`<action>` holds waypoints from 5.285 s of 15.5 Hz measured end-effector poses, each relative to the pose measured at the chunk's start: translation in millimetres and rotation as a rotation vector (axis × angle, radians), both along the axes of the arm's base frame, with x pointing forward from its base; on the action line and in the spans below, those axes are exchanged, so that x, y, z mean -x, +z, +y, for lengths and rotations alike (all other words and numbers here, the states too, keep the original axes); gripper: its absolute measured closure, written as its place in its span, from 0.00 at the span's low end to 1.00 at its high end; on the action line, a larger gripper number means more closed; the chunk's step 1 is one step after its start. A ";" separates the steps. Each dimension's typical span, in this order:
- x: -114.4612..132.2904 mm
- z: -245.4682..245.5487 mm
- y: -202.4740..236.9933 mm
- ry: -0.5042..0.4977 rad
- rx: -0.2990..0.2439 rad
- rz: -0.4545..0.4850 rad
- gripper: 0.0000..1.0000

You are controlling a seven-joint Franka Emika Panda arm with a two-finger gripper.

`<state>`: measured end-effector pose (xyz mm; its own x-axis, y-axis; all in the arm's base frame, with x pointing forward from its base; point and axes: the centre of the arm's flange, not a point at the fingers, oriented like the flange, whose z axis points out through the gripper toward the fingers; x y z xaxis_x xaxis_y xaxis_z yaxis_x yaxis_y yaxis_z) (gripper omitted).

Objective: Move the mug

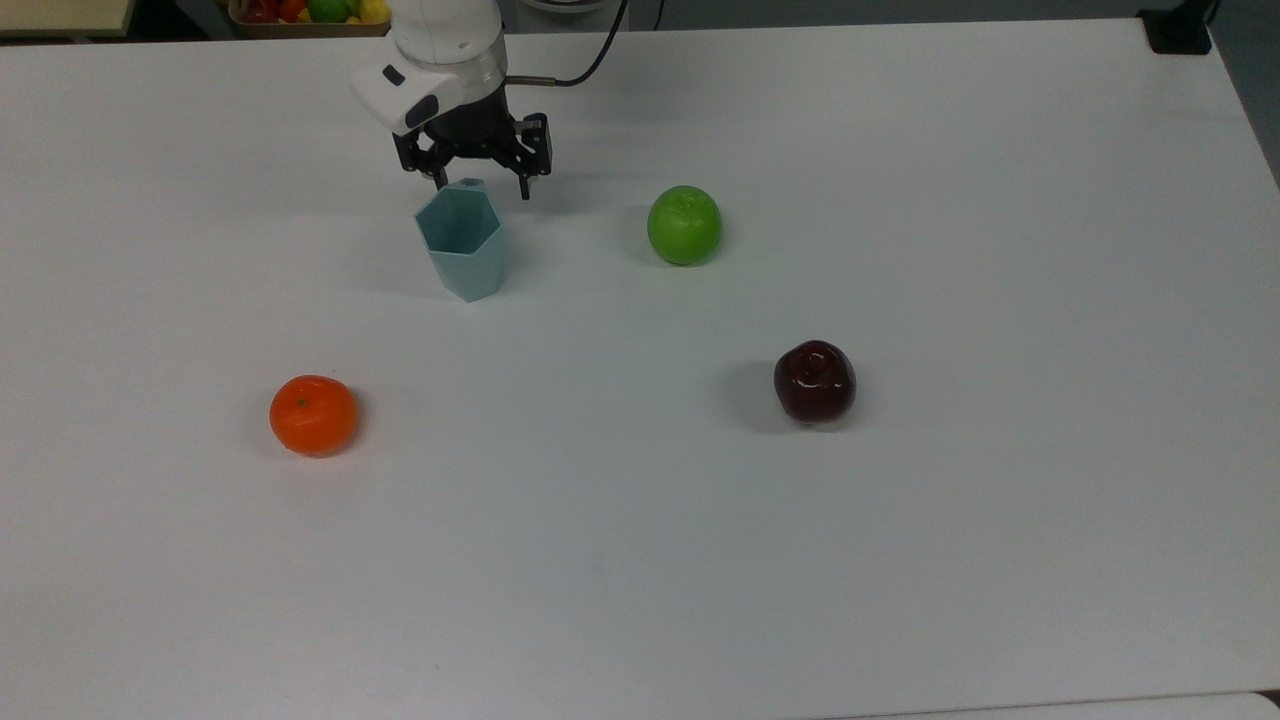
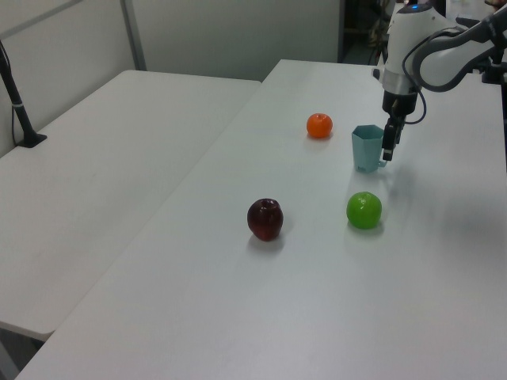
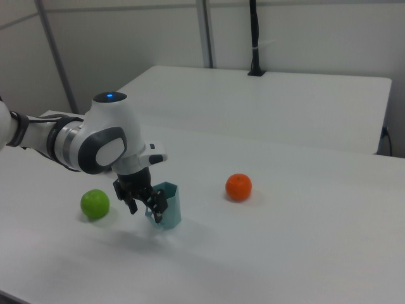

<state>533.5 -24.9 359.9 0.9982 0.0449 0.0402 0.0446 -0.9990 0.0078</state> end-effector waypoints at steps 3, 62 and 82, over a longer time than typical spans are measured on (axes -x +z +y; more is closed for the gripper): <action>-0.9 3.3 -5.3 0.006 0.001 0.006 0.40; -57.4 -232.6 -8.0 -0.242 0.077 0.016 0.50; -45.9 -78.1 209.4 -0.203 0.037 0.041 0.00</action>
<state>579.4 -103.0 569.2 0.9877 -0.1566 0.0018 -0.1565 -0.9866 0.0471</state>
